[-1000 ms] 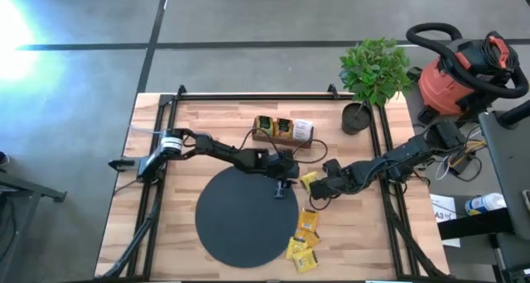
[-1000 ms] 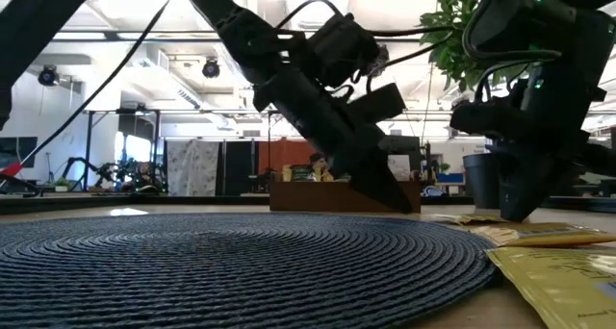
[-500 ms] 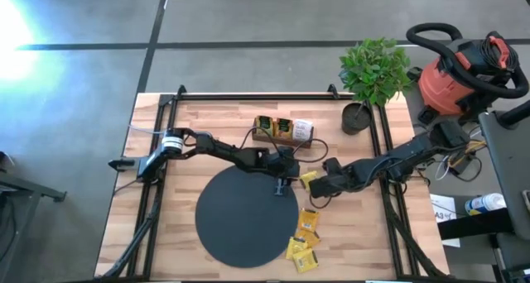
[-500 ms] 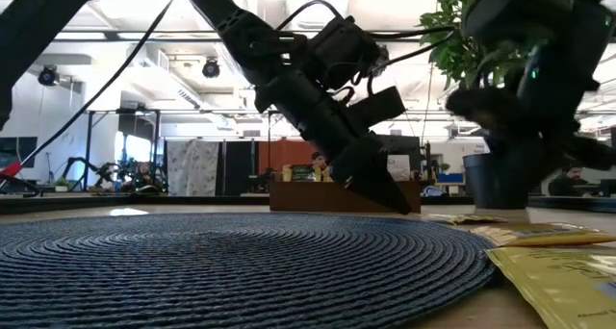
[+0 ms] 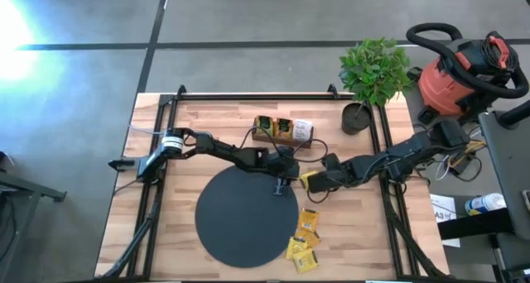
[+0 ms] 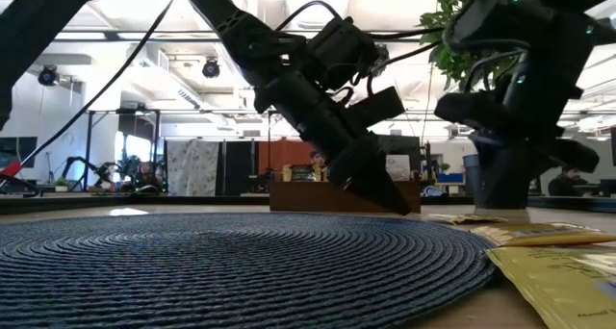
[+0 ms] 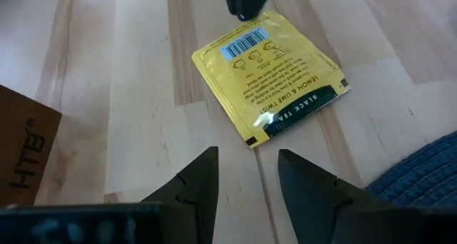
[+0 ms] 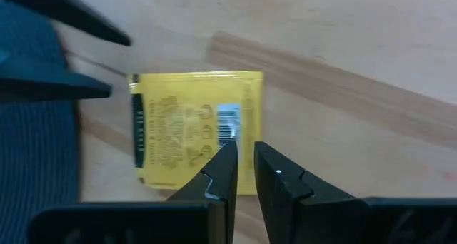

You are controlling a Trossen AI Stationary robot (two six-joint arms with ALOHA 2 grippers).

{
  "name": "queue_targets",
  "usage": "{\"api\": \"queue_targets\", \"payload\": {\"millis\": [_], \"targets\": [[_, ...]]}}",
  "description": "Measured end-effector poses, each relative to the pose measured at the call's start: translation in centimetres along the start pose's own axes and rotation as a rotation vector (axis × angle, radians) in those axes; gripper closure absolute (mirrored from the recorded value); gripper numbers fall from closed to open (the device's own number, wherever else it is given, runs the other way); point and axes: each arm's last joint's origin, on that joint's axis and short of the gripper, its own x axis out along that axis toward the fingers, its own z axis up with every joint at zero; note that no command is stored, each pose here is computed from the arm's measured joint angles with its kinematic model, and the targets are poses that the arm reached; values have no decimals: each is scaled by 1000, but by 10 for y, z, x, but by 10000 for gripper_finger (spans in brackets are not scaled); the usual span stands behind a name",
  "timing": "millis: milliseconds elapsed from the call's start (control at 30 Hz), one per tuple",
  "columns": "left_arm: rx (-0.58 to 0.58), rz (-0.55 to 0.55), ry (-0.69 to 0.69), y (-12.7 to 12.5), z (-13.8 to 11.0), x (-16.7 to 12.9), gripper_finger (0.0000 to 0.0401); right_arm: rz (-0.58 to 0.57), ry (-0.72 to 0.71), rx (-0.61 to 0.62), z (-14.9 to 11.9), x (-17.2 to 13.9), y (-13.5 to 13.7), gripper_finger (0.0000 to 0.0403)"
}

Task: Pick & Place Tea
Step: Put the top yellow tea bag into the left section of the wooden organizer

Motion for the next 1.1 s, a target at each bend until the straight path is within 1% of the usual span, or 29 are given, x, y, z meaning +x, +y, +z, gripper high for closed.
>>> {"api": "queue_targets", "payload": {"millis": [67,267,467,567,900,1000,1100], "targets": [[17,0,2,0,-1,0,261,8,13,-8,1,4,2,355],[25,-5,10,-1,-5,5,261,-23,45,-9,1,13,2,355],[20,-5,9,-2,-8,9,261,36,59,3,3,17,7,355],[20,1,-15,-1,-6,10,261,39,61,9,5,17,7,355],[25,2,-16,-2,-4,9,261,40,58,2,6,17,7,355],[25,-8,1,-2,-5,8,261,41,53,-13,7,16,7,355],[24,-51,7,-4,-7,8,261,40,51,-15,7,16,7,355]]}}
